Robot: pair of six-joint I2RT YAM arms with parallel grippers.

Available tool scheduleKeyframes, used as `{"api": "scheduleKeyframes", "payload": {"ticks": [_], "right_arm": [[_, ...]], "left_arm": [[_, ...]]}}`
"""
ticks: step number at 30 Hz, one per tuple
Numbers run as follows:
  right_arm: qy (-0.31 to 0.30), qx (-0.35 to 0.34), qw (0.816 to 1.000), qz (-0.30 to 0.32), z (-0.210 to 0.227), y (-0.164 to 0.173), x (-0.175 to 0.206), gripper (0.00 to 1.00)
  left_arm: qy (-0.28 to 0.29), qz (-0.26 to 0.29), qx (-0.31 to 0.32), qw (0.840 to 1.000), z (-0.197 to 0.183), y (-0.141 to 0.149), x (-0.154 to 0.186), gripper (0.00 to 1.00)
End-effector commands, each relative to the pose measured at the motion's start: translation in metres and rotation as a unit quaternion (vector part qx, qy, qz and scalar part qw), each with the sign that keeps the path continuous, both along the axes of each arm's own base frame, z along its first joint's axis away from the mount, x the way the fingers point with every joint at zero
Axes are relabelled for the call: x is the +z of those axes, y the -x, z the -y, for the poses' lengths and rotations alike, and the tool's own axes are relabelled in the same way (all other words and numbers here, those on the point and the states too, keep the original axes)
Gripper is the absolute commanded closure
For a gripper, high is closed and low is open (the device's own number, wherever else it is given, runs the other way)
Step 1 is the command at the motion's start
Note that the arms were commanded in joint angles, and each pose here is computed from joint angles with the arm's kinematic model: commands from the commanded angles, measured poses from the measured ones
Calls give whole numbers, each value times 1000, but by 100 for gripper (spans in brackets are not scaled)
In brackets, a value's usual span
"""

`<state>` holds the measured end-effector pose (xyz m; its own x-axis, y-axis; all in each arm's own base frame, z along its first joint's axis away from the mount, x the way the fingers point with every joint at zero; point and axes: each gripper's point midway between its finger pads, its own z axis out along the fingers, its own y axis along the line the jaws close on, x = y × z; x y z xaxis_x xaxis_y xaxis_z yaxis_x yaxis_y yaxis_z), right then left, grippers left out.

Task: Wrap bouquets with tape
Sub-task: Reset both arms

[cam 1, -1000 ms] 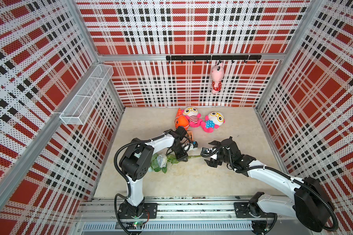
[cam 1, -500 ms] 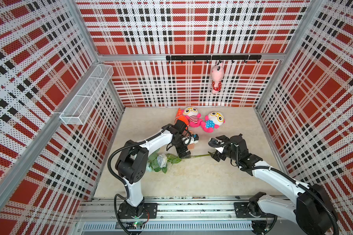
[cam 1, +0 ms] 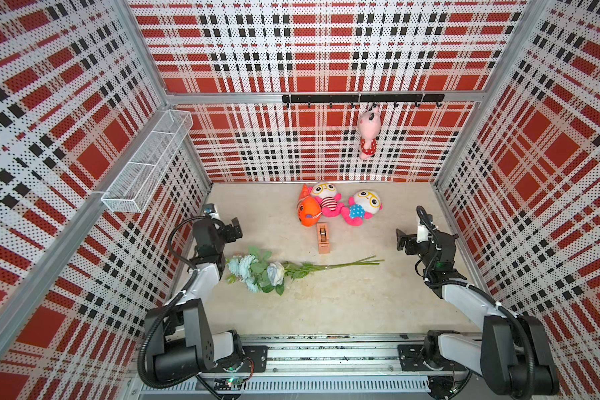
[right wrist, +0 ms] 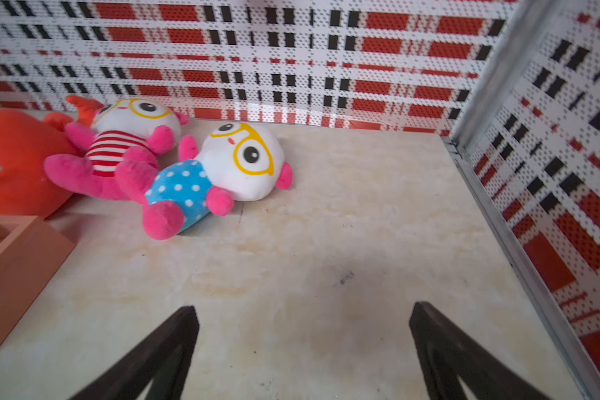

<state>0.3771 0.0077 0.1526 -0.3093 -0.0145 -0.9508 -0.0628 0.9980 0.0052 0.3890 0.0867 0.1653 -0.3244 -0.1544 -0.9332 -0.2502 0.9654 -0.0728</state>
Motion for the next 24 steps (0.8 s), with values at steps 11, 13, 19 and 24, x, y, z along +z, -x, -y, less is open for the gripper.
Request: {"api": "scheduleKeyframes", "payload": {"ticks": [11, 13, 19, 24], "right_arm": [[-39, -109, 993, 28, 34, -23, -22, 0], [-23, -93, 994, 50, 29, -18, -15, 0], [9, -106, 988, 114, 24, -2, -19, 0], [16, -132, 987, 91, 29, -8, -24, 0]], "left_arm": [[-11, 127, 54, 990, 1, 11, -10, 2], [-16, 131, 34, 991, 15, 9, -8, 2], [-46, 130, 17, 990, 39, 3, -7, 2], [-67, 243, 26, 967, 54, 45, 8, 2]]}}
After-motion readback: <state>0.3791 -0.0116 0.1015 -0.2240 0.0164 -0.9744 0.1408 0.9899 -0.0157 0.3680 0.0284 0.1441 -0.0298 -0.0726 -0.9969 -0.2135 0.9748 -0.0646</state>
